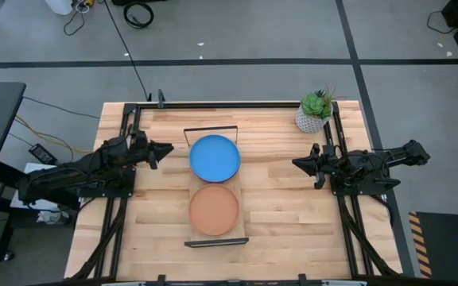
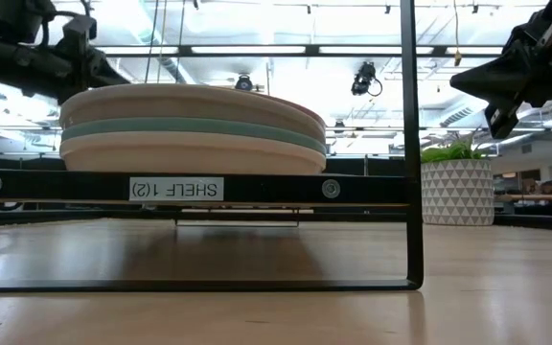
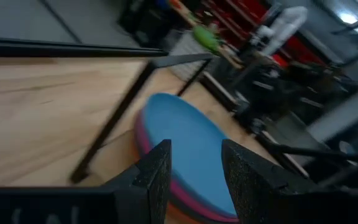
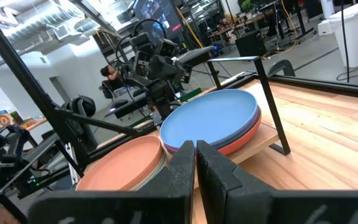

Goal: Place and stack plates onto a shelf
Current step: Return to Home Position

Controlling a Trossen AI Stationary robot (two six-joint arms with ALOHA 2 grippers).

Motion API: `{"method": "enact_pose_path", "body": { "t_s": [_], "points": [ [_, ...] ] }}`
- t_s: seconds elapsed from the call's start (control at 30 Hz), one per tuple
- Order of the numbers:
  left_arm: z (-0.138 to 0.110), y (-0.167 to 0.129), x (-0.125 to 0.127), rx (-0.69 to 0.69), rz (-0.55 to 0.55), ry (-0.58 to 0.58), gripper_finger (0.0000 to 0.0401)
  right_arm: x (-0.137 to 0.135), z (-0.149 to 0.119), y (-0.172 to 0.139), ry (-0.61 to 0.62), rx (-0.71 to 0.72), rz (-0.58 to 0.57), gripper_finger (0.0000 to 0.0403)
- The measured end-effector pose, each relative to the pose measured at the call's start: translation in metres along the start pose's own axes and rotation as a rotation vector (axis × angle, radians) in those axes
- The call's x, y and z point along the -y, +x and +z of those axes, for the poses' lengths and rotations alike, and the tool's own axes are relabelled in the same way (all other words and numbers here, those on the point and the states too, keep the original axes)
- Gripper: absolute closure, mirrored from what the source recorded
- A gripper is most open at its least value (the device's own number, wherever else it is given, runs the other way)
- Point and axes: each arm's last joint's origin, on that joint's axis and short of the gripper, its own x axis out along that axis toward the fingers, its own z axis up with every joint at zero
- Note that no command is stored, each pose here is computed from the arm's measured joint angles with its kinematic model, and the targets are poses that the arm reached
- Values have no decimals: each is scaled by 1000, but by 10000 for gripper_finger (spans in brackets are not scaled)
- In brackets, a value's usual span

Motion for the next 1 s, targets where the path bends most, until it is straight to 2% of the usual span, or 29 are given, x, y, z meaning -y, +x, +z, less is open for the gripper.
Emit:
{"method": "enact_pose_path", "body": {
  "t_s": [0.23, 0.33, 0.4, 0.5, 0.63, 0.93, 1.0],
  "points": [
    [-1, -5, -5, 47, 102, -5, 254, 0, 0, 0, 0, 0, 0, 380],
    [-10, -2, -12, 34, 115, -26, 254, 0, 0, 0, 0, 0, 0, 380],
    [-22, 2, -20, 0, 103, -67, 254, 0, 0, 0, 0, 0, 0, 380],
    [-32, 7, -22, 33, 4, -100, 254, 0, 0, 0, 0, 0, 0, 380],
    [-32, 7, -20, 62, 27, -53, 254, 0, 0, 0, 0, 0, 0, 380],
    [-35, 8, -22, 57, 80, -50, 254, 0, 0, 0, 0, 0, 0, 380],
    [-35, 8, -22, 55, 82, -3, 254, 0, 0, 0, 0, 0, 0, 380]
  ]
}}
